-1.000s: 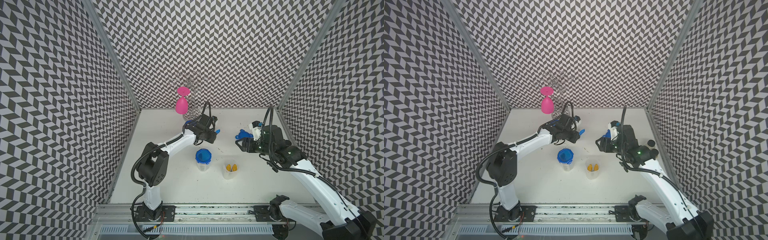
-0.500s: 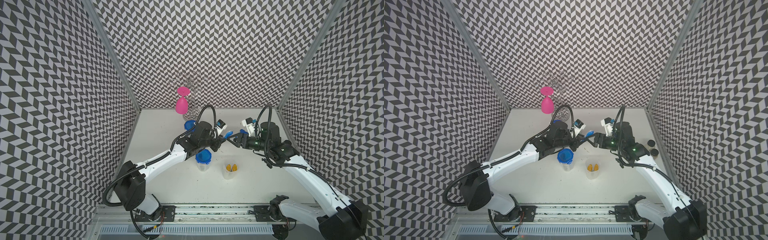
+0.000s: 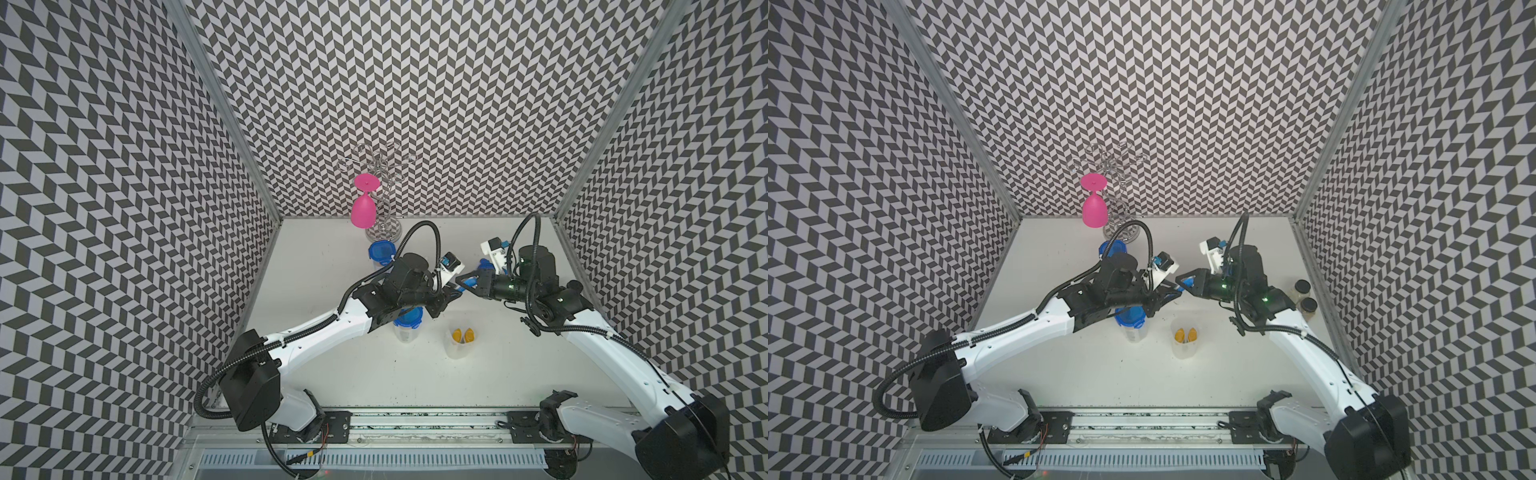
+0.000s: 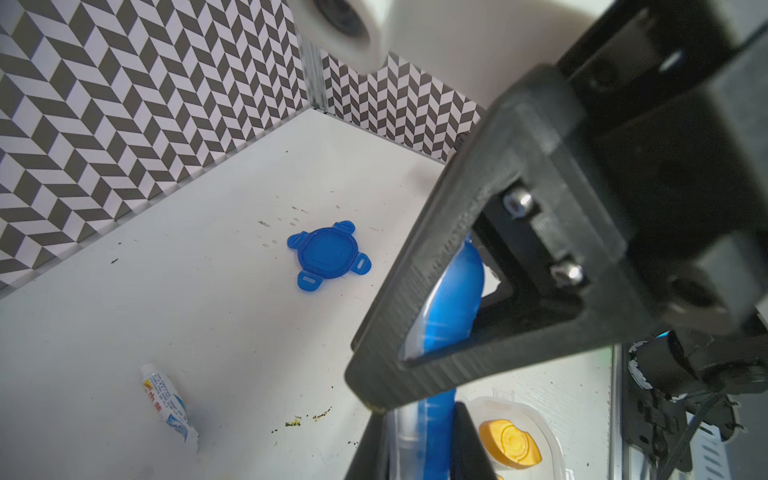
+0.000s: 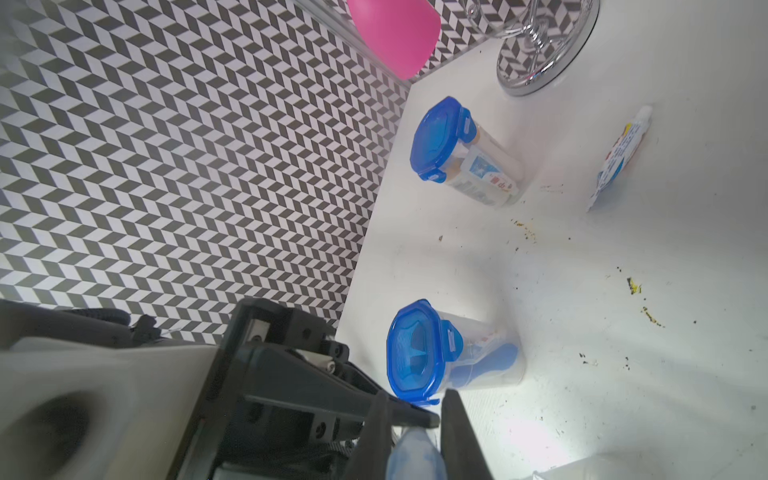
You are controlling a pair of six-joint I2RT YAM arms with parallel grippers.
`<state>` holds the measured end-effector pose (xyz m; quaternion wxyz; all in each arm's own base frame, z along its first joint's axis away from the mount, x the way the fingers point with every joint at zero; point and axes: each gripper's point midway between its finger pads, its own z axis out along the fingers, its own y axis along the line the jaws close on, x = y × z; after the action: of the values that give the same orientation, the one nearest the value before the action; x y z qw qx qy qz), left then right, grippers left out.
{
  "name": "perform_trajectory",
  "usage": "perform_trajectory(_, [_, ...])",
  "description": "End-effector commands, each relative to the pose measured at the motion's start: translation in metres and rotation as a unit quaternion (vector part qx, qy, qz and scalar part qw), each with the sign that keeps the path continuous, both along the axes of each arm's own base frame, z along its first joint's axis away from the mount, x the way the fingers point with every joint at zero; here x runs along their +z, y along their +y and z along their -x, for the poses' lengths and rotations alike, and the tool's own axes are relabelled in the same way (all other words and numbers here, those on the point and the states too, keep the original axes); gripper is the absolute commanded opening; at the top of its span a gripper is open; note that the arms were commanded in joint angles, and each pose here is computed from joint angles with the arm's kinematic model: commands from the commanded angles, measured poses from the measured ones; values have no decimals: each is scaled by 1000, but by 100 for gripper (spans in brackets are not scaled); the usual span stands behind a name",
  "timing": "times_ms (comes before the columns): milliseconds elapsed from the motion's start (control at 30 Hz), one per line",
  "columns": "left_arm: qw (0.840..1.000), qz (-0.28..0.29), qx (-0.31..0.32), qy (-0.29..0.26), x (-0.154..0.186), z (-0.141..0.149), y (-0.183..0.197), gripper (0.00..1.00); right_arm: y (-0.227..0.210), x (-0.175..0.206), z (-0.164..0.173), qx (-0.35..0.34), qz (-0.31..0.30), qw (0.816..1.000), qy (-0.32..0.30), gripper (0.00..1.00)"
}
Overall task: Pack away toiletry kits
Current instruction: Pick up the toiletry item from the center of the board, then place the toiletry item into the container, then pick up the toiletry item from the center of the board.
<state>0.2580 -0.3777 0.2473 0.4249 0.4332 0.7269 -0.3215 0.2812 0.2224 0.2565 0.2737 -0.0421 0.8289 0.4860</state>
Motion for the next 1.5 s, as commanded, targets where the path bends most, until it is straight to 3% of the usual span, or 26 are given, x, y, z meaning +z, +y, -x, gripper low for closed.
perform_trajectory(0, [1000, 12, -13, -6, 11, 7, -1, 21, -4, 16, 0, -1, 6, 999, -44, 2])
perform_trajectory(100, [998, 43, -25, 39, 20, 2, 9, 69, -12, 15, 4, -5, 44, 997, -55, 0])
perform_trajectory(200, [994, 80, -27, 68, 41, -9, 27, 87, -18, 14, 12, -11, 72, 995, -68, 0])
perform_trajectory(300, [994, 86, 3, 72, 48, -29, 45, 88, -24, 12, 19, -25, 97, 991, -85, 0])
perform_trajectory(500, [989, 25, 122, 81, 23, -86, 65, 85, -23, -4, 23, -22, 193, 977, -94, 0])
perform_trajectory(600, [981, 6, 168, 100, 10, -111, 69, 75, -17, -12, 25, -11, 223, 970, -91, 0])
perform_trajectory(900, [967, -66, 190, 158, -42, -150, 33, 72, -6, -28, 30, 8, 293, 952, -84, 0])
perform_trajectory(1000, [953, -116, 223, 167, -72, -163, 24, 72, -7, -34, 32, 17, 314, 946, -74, 0])
perform_trajectory(1167, [916, -202, 284, 199, -131, -187, 33, 69, -8, -44, 35, 22, 342, 937, -68, 0])
perform_trajectory(1467, [893, -259, 321, 180, -175, -209, 41, 73, -5, -64, 37, 35, 379, 922, -67, 0])
